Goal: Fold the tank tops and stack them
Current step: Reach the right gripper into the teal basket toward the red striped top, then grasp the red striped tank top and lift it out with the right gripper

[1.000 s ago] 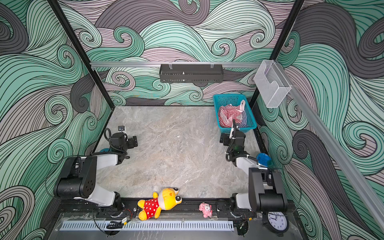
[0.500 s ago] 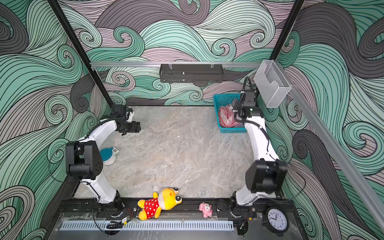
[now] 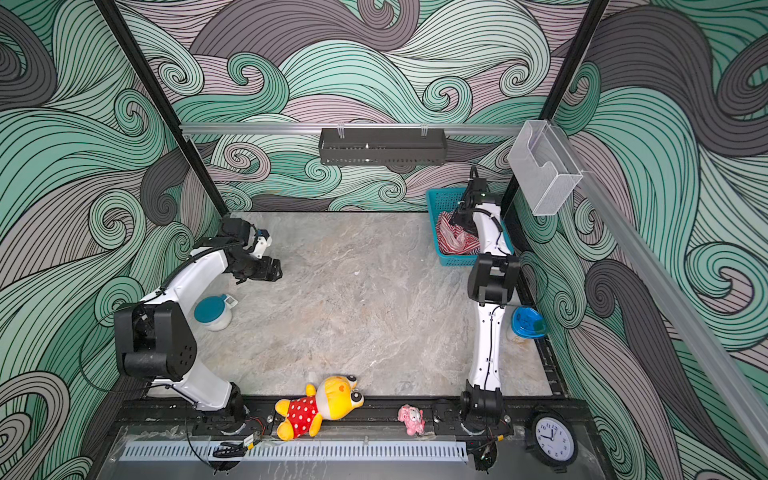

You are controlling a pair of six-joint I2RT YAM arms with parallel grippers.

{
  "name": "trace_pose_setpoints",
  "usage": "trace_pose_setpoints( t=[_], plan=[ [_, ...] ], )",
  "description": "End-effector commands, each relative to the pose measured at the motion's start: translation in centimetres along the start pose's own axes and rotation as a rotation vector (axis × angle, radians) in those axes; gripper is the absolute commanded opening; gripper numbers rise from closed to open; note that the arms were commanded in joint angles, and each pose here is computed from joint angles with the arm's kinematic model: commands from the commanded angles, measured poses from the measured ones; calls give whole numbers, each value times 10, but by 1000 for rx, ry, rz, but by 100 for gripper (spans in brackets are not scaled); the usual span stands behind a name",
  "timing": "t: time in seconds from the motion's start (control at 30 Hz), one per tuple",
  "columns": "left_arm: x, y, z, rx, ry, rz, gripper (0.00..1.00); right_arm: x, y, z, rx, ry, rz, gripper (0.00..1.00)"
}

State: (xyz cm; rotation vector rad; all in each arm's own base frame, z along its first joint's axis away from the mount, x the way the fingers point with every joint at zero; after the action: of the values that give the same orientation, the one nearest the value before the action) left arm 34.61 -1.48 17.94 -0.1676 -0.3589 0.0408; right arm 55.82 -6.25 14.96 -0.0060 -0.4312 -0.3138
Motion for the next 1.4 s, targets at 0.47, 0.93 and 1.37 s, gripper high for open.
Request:
trace_pose_setpoints(
  t=[0.47,0.93,1.37],
  plan=[
    [-4,1,5,28,-28,-5,88,-2,17,36,71,2,32,0],
    [11,-1,10,30,-68,-19,88,4,63,317,276,-526,142,0],
    [8,1,6,39,-84,1,88,-84,148,510,818,-881,398,0]
  ],
)
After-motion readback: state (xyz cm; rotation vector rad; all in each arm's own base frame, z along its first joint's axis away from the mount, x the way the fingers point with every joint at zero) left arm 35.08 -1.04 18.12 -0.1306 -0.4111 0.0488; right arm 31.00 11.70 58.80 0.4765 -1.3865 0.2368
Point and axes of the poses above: each gripper's point midway between its finger pads, its own z axis back along the fingers, its own y axis along the line the jaws close on, x = y × z, the point moved 6 cm from there along z, back along the fingers, and after that the axes turned 10 degrees about z, right-handed, at the moved point
